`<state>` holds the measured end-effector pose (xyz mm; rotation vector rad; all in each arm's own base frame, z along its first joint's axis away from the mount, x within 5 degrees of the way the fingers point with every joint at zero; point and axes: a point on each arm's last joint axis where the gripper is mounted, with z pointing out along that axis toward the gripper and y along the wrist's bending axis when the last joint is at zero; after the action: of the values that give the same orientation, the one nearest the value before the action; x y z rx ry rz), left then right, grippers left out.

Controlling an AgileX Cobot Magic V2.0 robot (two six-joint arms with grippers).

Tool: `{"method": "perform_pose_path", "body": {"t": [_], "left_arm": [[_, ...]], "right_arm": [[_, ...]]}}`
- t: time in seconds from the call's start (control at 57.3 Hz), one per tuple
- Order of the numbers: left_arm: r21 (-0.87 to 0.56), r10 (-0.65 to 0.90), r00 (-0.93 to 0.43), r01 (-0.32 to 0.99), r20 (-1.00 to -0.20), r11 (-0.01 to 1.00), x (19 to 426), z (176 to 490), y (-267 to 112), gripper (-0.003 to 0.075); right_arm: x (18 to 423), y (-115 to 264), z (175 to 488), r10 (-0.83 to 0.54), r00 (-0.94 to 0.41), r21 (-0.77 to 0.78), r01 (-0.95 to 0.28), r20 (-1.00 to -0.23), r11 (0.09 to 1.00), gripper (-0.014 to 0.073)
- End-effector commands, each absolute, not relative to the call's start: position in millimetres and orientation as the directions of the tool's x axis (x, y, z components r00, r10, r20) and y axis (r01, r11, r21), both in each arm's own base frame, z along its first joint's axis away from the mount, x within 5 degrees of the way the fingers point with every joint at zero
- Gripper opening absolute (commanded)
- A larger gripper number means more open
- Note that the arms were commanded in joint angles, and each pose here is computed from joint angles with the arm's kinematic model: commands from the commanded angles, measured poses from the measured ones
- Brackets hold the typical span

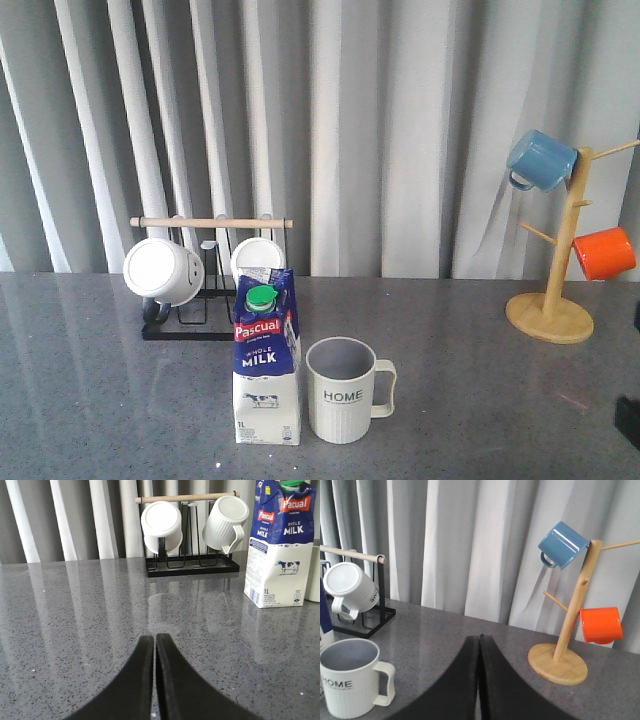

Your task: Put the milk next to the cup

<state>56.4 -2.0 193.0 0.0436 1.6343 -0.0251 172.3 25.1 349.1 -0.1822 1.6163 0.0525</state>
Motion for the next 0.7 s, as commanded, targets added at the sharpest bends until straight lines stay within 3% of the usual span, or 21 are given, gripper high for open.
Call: {"method": "perform_pose_path", "body": {"t": [0.0,0.227,0.559,0.681], "left_arm": [[-0.002,-0.004,0.04,0.055,-0.999,0.999,54.5,207.3,-2.8,-0.0006],[-0.002,-0.004,0.04,0.055,-0.999,0.999,54.5,207.3,-2.8,-0.0006],[-0.002,-0.004,0.04,0.055,-0.999,0.999,54.5,207.3,-2.8,-0.0006],[-0.002,-0.004,0.039,0.055,-0.999,0.998,54.6,207.3,-2.8,-0.0006]], "right_arm": [[142.7,20.2,346.0,-0.042,0.063,-0.051,-0.141,-0.997,0.989,-0.0008],[85.5,12.2,292.2,0.002,0.12,-0.015,-0.139,-0.993,0.99,-0.0008],[55.6,7.5,213.5,0.078,0.141,0.058,-0.143,-0.987,0.988,-0.0008],[55.4,7.5,198.7,0.063,0.029,0.058,-0.136,-0.998,0.989,-0.0008]]}}
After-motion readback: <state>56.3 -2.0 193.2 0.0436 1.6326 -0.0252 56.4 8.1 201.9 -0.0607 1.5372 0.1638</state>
